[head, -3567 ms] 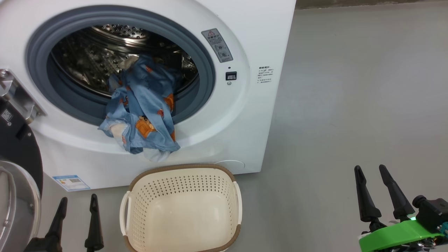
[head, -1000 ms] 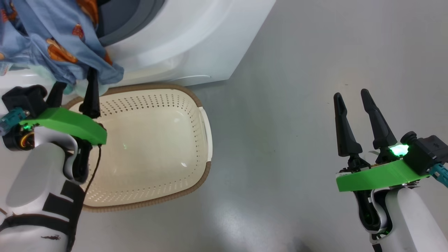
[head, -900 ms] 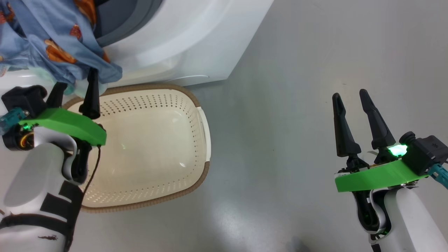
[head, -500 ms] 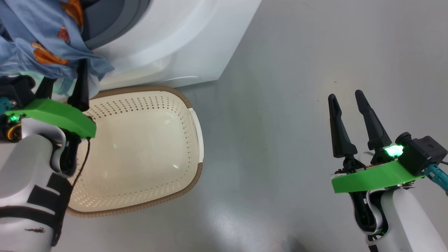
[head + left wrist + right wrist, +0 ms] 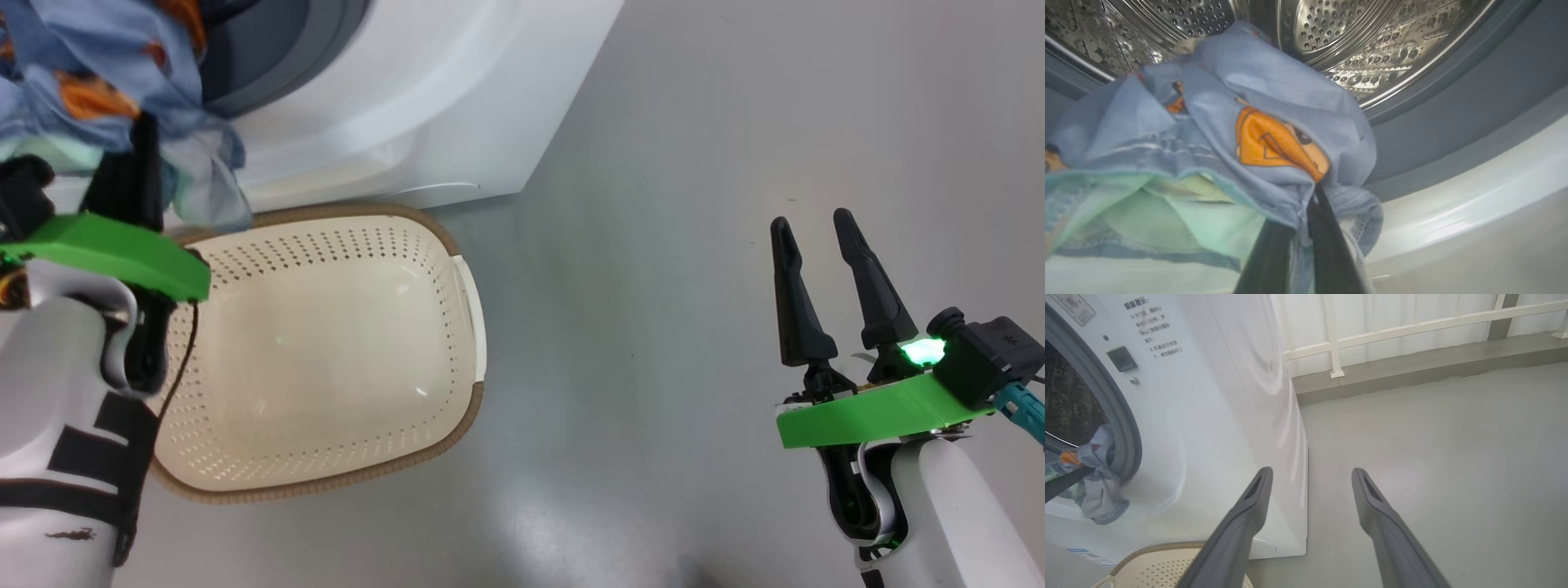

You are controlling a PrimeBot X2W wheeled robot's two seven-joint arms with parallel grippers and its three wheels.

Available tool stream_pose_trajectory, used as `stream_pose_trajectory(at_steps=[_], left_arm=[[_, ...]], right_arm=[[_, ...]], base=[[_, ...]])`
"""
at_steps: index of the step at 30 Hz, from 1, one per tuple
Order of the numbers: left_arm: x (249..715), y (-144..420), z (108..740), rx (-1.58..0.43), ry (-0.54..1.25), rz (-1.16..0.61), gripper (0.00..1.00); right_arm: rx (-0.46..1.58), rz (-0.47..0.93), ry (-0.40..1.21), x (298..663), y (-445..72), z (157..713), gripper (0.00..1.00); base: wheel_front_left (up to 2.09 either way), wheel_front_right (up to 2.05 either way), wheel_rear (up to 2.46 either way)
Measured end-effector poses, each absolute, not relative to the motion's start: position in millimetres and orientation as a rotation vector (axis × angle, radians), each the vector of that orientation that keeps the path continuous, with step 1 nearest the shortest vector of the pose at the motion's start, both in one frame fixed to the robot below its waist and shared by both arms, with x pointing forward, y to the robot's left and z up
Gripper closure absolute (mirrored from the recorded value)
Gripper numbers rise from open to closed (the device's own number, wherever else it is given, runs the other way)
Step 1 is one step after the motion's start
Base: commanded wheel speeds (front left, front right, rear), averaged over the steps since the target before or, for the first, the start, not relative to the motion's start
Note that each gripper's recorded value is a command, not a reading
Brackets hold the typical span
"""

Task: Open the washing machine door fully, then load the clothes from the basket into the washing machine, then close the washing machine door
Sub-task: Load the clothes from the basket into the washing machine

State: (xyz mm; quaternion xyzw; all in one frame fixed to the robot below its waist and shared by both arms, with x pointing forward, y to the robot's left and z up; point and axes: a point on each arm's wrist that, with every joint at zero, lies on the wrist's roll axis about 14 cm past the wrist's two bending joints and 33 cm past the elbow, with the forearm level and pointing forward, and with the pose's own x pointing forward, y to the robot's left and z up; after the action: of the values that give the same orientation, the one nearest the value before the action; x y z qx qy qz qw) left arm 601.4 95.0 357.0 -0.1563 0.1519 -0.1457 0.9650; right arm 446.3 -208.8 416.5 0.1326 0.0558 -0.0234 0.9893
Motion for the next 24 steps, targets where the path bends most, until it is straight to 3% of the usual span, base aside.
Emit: stream_pose_trajectory(at_steps=[9, 24], left_arm=[[612, 102, 399, -0.251, 0.173, -0.313, 1.00], [663, 106, 411, -0.148, 0.167, -0.288, 1.00]], right_arm=[[0.278, -0.027, 0.099, 450, -201, 421, 0.00], [0.271, -0.048, 0.120, 444, -207, 415, 0.00]], base=[[0.00, 0.00, 0.00], [0.00, 0.00, 0.00]])
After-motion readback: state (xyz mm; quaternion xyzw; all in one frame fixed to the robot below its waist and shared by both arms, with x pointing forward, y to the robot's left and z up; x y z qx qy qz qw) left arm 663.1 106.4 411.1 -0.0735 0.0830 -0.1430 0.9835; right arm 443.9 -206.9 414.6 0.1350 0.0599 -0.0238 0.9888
